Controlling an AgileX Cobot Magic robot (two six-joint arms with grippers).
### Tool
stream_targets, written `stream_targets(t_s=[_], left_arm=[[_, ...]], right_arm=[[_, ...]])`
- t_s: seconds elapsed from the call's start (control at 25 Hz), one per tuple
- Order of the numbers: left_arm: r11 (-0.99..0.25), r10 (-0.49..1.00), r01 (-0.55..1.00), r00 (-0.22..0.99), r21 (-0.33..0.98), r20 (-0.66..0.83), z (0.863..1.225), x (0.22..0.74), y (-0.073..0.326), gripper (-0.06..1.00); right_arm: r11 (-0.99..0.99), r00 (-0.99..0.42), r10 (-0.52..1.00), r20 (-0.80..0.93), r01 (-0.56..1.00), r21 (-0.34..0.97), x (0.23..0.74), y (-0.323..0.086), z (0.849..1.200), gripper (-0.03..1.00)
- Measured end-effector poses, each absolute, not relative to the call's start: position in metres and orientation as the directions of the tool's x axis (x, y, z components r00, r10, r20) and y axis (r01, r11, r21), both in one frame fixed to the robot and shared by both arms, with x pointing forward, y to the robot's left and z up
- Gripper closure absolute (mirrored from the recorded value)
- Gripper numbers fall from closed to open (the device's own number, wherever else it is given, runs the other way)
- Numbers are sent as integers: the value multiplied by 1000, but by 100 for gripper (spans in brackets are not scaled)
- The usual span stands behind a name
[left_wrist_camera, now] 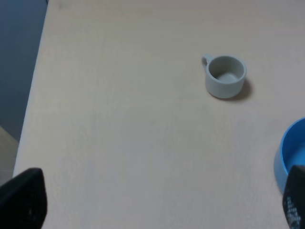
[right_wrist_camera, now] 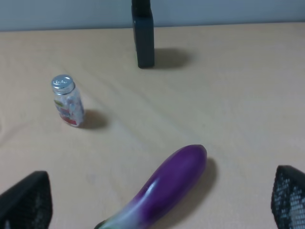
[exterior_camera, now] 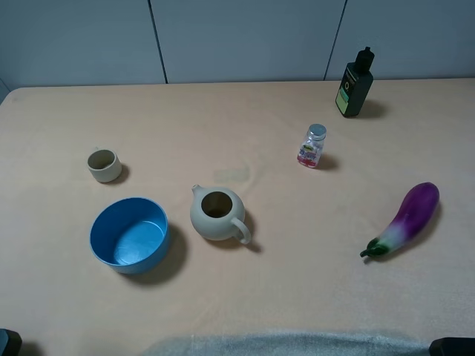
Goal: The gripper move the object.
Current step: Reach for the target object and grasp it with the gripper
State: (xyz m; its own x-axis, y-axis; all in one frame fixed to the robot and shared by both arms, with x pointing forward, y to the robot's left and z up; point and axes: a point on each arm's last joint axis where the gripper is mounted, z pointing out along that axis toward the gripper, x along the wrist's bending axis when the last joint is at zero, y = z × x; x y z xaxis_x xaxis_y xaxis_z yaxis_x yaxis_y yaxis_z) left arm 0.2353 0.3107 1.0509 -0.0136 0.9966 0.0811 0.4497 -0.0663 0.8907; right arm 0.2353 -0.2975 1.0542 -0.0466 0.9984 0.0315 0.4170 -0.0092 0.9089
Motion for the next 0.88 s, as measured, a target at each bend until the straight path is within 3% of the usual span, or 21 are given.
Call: stream_targets(t_s=[0.88], left_arm=[[-66, 997, 450, -14, 891, 81, 1051, 235, 311, -5]], right_arm=[[-9, -47, 998, 31, 418, 908, 235, -298, 1054, 28]])
